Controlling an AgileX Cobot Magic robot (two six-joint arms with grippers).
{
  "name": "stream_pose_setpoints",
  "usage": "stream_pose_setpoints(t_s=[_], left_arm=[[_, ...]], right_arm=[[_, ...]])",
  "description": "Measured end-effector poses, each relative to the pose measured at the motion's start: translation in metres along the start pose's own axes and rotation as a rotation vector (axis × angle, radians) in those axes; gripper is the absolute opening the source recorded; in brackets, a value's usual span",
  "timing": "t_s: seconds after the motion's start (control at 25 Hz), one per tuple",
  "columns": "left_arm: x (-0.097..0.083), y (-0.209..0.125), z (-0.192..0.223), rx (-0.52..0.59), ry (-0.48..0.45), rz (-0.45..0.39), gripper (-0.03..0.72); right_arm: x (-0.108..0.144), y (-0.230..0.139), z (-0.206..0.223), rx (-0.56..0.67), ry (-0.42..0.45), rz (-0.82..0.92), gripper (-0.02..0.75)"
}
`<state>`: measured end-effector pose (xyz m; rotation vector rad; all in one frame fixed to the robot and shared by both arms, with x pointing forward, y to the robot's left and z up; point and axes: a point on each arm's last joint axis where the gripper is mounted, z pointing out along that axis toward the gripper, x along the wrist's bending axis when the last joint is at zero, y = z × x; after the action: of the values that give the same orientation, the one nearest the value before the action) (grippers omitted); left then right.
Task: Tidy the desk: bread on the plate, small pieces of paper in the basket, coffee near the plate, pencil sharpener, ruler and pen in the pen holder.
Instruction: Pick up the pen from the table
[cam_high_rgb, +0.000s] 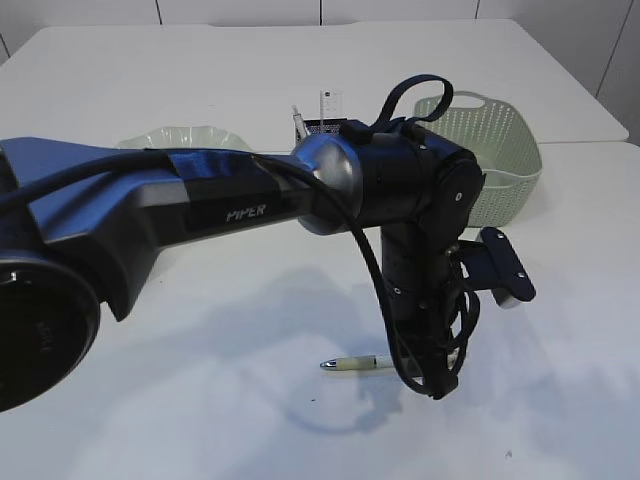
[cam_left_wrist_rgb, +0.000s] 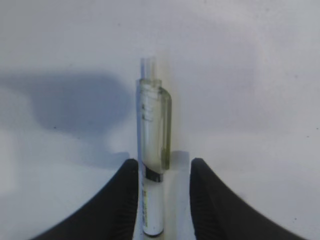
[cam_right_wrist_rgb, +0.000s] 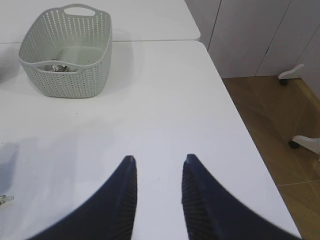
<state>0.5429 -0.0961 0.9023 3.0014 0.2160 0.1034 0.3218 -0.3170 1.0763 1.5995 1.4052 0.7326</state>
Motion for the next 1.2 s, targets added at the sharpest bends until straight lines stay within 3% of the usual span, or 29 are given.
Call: stream_pose_setpoints(t_s=[0.84, 1.2], left_arm=[[0.0, 0.0, 0.014, 0.001, 0.0, 0.0, 0.241], [0.0, 0.0, 0.014, 0.002, -0.001, 0.0, 0.122]], right_arm=[[0.0, 0.0, 0.0, 0.004, 0.004, 0.005, 0.26], [0.0, 0.0, 0.0, 0.005, 0.005, 0.006, 0.26]])
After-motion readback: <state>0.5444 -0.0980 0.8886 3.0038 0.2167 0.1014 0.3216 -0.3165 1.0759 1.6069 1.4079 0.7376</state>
